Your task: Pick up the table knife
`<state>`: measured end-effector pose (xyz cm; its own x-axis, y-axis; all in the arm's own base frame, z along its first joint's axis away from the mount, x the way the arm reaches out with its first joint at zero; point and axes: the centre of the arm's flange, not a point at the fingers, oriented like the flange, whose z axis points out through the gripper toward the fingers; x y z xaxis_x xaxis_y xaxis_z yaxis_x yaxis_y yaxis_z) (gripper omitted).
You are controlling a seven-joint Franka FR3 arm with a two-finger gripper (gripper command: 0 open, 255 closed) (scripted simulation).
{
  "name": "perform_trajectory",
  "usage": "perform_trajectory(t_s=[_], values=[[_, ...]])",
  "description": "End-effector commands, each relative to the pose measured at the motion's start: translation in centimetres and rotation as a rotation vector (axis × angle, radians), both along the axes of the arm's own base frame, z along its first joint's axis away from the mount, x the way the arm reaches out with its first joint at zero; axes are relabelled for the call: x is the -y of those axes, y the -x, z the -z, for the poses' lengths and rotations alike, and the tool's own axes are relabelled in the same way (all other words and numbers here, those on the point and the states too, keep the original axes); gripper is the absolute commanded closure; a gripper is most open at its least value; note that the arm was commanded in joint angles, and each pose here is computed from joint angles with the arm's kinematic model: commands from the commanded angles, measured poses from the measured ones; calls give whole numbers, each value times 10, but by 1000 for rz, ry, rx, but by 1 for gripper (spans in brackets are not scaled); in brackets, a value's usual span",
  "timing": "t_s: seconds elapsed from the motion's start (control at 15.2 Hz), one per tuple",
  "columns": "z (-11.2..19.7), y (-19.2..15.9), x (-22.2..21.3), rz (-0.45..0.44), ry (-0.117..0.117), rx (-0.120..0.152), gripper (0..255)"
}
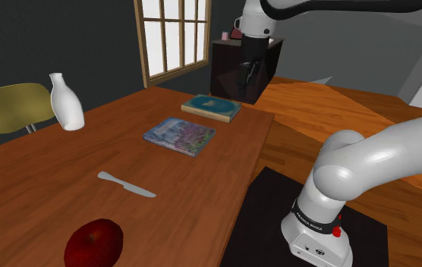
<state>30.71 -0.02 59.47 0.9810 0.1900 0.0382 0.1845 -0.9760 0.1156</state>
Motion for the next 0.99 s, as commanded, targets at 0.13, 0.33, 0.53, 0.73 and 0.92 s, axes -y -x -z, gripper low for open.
perform_trajectory(t_s=[0.13, 0.33, 0.53, 0.73, 0.92], values=[[15, -9, -19, 0, -2, 9, 0], [37, -24, -47, -1, -4, 22, 0], [59, -38, -75, -1, -7, 36, 0], [81, -53, -103, -2, -10, 49, 0], [103, -68, -131, -2, -12, 63, 0]])
